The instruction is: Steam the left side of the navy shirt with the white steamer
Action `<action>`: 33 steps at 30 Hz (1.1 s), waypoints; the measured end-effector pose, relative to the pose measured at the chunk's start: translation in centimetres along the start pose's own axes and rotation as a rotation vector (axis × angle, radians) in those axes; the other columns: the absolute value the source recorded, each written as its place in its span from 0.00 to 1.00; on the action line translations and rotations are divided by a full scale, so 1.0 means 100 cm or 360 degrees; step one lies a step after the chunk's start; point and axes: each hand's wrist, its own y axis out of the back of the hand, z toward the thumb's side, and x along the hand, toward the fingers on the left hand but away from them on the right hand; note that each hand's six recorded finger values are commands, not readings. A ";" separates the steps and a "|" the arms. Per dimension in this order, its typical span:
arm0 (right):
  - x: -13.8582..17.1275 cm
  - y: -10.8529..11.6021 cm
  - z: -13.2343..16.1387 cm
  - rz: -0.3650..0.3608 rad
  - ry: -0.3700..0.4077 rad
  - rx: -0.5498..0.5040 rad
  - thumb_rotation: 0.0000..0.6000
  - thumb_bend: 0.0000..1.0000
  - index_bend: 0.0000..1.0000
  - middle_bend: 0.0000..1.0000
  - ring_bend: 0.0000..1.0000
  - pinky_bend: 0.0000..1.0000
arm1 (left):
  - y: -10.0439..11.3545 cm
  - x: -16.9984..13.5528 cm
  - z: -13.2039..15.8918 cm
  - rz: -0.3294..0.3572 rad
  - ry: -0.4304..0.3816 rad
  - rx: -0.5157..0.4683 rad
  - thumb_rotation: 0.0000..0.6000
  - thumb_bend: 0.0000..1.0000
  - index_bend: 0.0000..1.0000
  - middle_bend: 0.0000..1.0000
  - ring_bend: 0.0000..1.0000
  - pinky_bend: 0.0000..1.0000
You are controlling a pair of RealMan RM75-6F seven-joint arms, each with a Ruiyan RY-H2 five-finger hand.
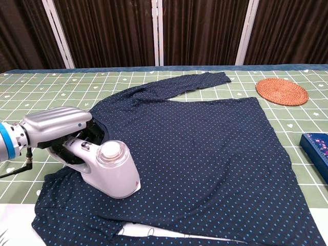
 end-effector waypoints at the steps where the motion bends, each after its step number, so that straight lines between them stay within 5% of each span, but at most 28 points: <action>1: 0.000 0.000 0.000 0.0000 0.0000 0.0000 1.00 0.00 0.00 0.00 0.00 0.00 | -0.001 -0.001 0.001 -0.0001 -0.0007 -0.0004 1.00 0.40 0.99 0.91 0.82 1.00; 22: 0.000 0.001 -0.001 -0.0007 0.0000 -0.0005 1.00 0.00 0.00 0.00 0.00 0.00 | -0.010 -0.009 0.050 -0.0039 -0.0233 -0.0063 1.00 0.40 0.99 0.91 0.82 1.00; 33: 0.001 0.002 0.000 -0.0008 0.0006 -0.0004 1.00 0.00 0.00 0.00 0.00 0.00 | -0.007 -0.012 0.029 -0.0032 -0.0153 -0.0019 1.00 0.40 0.99 0.91 0.82 1.00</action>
